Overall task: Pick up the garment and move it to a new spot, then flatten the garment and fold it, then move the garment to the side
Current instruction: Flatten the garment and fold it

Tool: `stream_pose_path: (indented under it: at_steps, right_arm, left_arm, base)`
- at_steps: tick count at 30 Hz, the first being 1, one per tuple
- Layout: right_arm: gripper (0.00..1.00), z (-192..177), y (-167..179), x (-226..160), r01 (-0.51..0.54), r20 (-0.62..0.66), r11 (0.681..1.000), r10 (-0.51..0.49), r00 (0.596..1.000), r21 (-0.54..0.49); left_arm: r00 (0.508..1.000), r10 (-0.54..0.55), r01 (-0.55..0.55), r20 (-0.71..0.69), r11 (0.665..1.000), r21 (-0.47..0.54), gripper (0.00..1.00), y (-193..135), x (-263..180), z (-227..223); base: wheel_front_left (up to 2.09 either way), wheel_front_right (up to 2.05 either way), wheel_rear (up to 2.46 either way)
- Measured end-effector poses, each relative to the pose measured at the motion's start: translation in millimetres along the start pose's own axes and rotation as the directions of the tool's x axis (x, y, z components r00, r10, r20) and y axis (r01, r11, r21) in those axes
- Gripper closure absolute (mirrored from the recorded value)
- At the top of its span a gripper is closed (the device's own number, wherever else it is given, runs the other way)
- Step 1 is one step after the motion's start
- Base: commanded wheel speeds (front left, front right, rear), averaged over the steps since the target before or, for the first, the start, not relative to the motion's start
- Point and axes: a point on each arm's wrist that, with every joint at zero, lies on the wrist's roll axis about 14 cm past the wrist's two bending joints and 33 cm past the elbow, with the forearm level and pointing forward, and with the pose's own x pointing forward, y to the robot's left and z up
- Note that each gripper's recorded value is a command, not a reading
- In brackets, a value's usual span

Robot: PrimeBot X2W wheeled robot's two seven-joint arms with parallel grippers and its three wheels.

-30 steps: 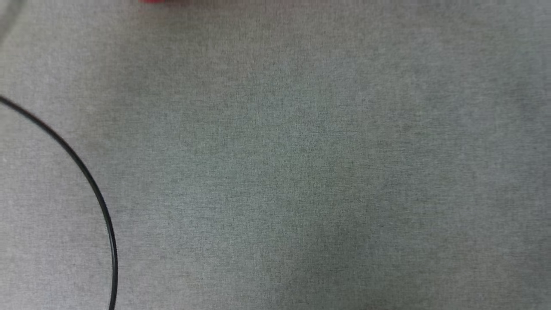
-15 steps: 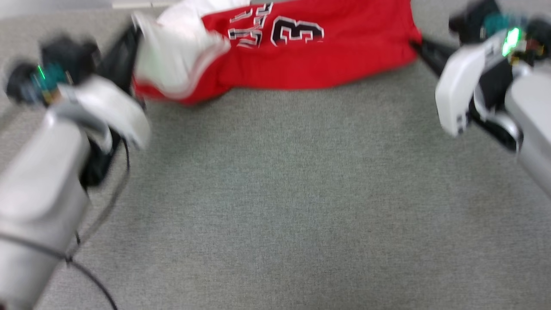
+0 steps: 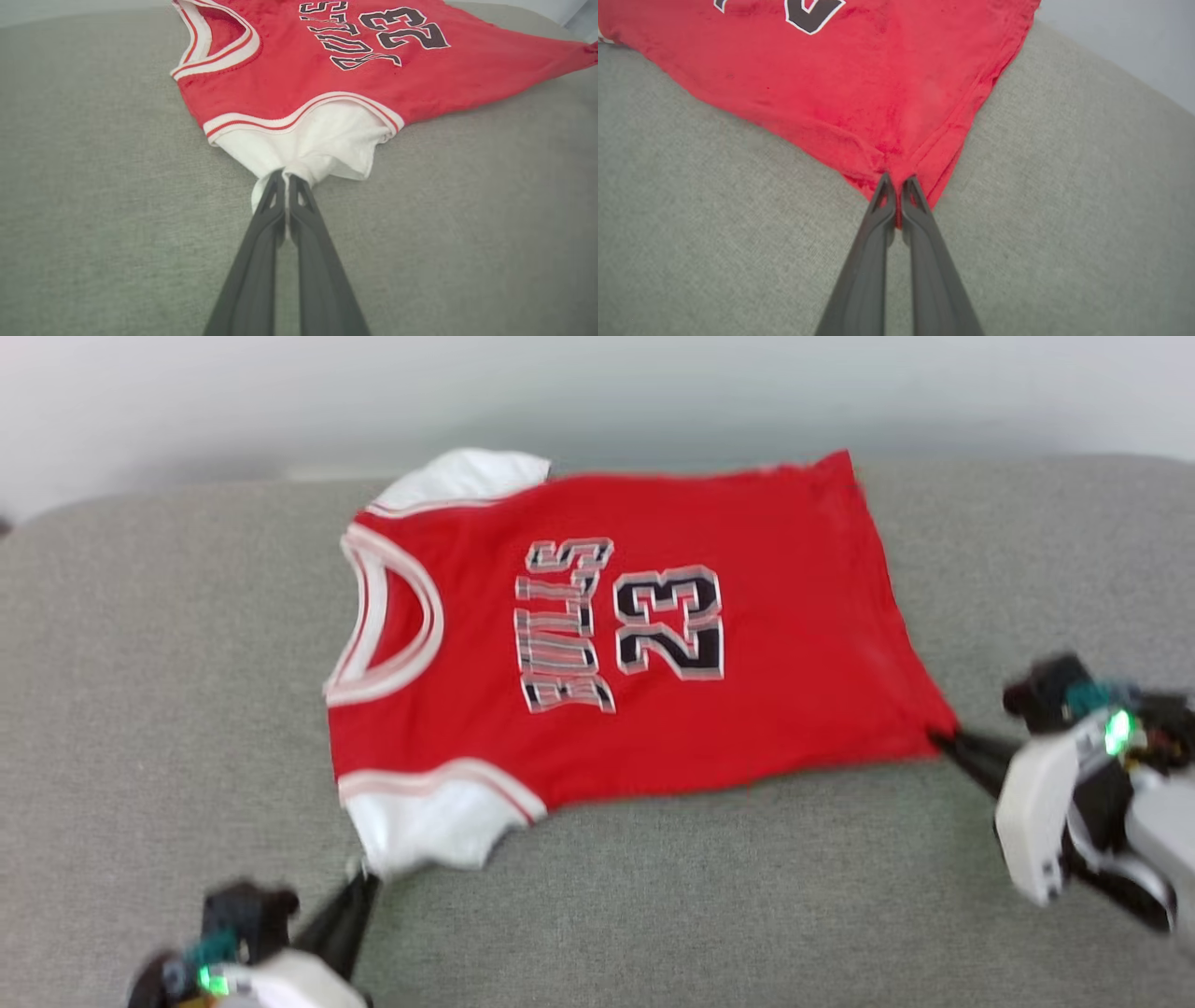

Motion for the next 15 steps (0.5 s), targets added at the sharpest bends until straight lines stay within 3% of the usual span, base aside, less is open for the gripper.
stream_pose_path:
  at_steps: [8,15]
  right_arm:
    - [1.00,-56,32,-43,-0.028,-0.079,0.995,0.036,0.996,0.096]
    - [1.00,-92,58,-76,-0.042,-0.127,0.985,0.064,0.990,0.166]
  left_arm:
    - [0.991,0.042,-0.060,-0.125,0.988,-0.142,1.00,-18,-62,-50]
    - [0.974,0.045,-0.087,-0.222,0.979,-0.183,1.00,-26,-105,-80]
  base:
    - [0.00,0.00,0.00]
    - [0.00,0.00,0.00]
